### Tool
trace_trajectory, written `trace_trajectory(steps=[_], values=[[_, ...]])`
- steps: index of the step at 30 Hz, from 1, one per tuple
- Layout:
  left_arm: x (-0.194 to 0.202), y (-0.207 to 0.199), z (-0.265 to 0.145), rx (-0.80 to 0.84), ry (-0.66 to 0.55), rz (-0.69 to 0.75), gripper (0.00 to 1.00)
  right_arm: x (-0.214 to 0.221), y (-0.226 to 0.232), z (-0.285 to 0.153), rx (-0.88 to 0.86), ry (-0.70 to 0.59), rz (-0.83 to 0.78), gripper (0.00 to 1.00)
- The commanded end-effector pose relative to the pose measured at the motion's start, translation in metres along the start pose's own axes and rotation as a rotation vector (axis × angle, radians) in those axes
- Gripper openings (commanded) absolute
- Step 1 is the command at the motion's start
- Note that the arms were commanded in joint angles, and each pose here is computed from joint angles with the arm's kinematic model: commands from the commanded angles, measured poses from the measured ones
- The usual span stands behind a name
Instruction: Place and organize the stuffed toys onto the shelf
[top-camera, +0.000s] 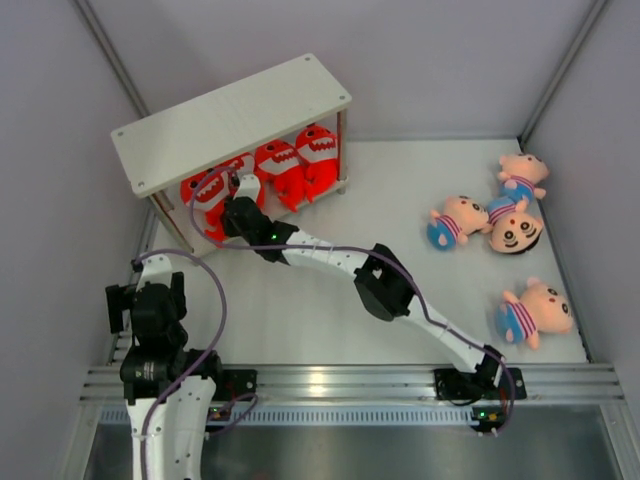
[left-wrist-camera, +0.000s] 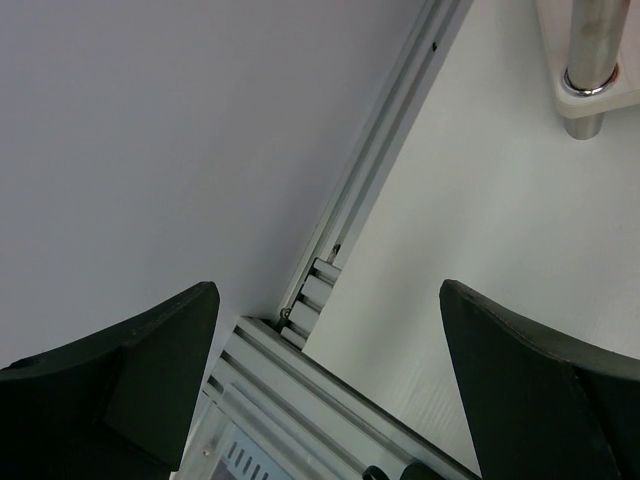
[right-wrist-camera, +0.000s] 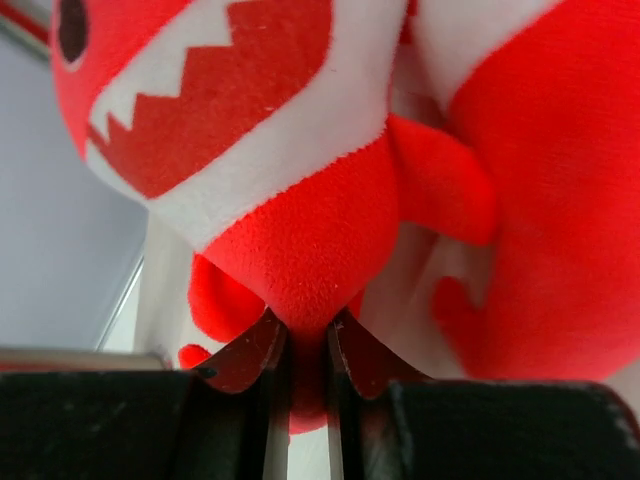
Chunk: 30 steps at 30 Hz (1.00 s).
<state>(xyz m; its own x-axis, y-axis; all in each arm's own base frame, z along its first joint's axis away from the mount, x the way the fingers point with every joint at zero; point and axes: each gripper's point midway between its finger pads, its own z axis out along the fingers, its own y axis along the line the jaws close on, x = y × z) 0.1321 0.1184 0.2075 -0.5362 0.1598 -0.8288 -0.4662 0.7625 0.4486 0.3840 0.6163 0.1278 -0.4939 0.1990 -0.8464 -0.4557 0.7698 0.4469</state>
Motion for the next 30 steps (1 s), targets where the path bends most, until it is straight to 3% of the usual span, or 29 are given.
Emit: trace_trajectory(steps=[1, 12, 14, 18, 22, 30], values=[[-0.007, 0.0, -0.003, 0.008, -0.033, -0.034, 0.98, -0.033, 0.015, 0.011, -0.083, -0.09, 0.035, 0.16], [-0.004, -0.006, 0.0, 0.034, -0.025, -0.025, 0.98, -0.023, 0.02, 0.011, -0.126, -0.05, -0.033, 0.17], [-0.003, -0.006, 0.0, 0.032, -0.024, -0.021, 0.98, -0.02, 0.022, 0.009, -0.131, -0.049, -0.048, 0.2], [-0.005, -0.006, -0.001, 0.036, -0.029, -0.023, 0.98, -0.01, 0.028, 0.007, -0.144, -0.031, -0.046, 0.35], [-0.004, -0.007, 0.0, 0.041, -0.028, -0.023, 0.98, -0.016, 0.031, 0.001, -0.147, -0.031, -0.054, 0.6], [-0.01, -0.01, -0.004, 0.077, -0.049, -0.029, 0.98, -0.051, 0.039, -0.042, -0.152, -0.047, -0.086, 0.74]])
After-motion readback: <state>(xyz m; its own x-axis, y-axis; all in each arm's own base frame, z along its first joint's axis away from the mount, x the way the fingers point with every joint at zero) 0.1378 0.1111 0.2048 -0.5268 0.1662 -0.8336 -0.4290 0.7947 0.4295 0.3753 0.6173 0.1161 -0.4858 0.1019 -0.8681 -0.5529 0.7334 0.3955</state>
